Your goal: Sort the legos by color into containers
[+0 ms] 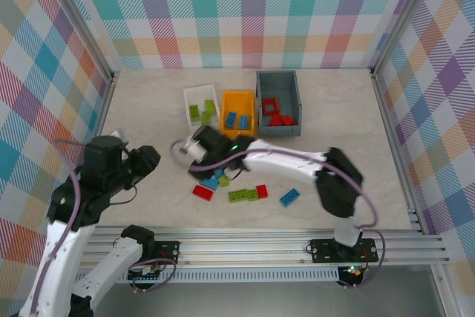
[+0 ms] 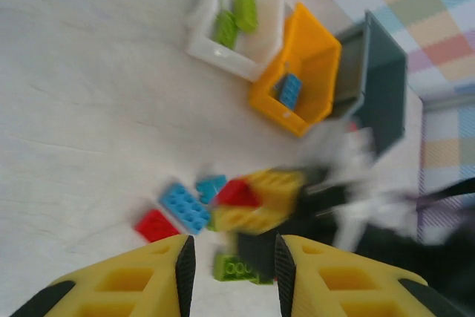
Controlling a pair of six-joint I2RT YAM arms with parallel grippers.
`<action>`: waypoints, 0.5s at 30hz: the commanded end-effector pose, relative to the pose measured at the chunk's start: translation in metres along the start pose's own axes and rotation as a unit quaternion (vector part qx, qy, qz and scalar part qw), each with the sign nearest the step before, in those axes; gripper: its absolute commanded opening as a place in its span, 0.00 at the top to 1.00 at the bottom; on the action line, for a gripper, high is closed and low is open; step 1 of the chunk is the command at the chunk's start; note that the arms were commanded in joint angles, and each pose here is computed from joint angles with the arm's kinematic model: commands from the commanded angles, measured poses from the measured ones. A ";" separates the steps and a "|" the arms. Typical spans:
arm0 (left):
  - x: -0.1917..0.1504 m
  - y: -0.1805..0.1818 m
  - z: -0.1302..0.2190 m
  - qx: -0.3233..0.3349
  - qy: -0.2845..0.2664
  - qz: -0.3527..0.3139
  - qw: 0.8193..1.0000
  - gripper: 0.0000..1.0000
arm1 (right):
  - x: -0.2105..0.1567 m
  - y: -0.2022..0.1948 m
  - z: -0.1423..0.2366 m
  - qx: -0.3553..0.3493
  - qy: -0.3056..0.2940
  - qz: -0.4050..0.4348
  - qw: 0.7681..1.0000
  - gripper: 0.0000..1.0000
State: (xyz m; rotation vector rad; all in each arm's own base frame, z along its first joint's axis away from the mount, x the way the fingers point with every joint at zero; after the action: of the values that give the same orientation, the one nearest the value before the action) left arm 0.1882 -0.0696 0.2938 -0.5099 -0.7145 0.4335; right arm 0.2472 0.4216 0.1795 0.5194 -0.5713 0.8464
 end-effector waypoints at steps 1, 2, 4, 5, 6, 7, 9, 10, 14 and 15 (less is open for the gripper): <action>-0.007 -0.052 -0.037 -0.093 0.057 -0.010 0.994 0.65 | -0.003 -0.087 0.036 -0.095 -0.031 -0.121 0.988 0.75; -0.011 -0.068 -0.048 -0.095 0.061 -0.031 0.993 0.65 | -0.010 -0.114 0.047 -0.128 -0.032 -0.157 0.979 0.75; -0.025 -0.102 -0.070 -0.097 0.071 -0.079 0.990 0.64 | -0.022 -0.158 0.061 -0.176 -0.030 -0.222 0.959 0.75; -0.034 -0.119 -0.083 -0.097 0.076 -0.098 0.988 0.64 | -0.028 -0.180 0.069 -0.202 -0.029 -0.253 0.946 0.75; -0.041 -0.133 -0.092 -0.100 0.077 -0.111 0.986 0.64 | -0.032 -0.195 0.074 -0.220 -0.030 -0.275 0.936 0.75; -0.049 -0.145 -0.106 -0.098 0.078 -0.121 0.985 0.65 | -0.035 -0.211 0.079 -0.232 -0.032 -0.298 0.925 0.75; -0.059 -0.162 -0.127 -0.096 0.075 -0.130 0.984 0.66 | -0.039 -0.236 0.079 -0.241 -0.026 -0.333 0.911 0.74; -0.065 -0.170 -0.138 -0.095 0.075 -0.135 0.983 0.66 | -0.038 -0.247 0.077 -0.240 -0.020 -0.349 0.906 0.74; -0.083 -0.186 -0.164 -0.074 0.070 -0.167 0.981 0.67 | -0.045 -0.278 0.056 -0.241 0.012 -0.385 0.891 0.74; -0.087 -0.189 -0.168 -0.071 0.068 -0.175 0.980 0.67 | -0.048 -0.283 0.053 -0.241 0.019 -0.396 0.886 0.74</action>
State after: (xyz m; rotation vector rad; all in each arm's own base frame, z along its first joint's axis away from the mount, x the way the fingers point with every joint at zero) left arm 0.2721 -0.3008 0.2237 -0.5079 -0.5657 0.0129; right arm 0.4342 0.2060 0.1392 0.2208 -0.5254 -0.0174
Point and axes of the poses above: each hand's point on the last joint's axis, 136 mm out from that joint toward the fingers, its own z axis back along the fingers, its own y axis along the line the jaws close on, x = y × z, the point moved 2 cm from there along z, back along the fingers, and after that the axes turned 4 degrees about -z, right-handed, at the moved point
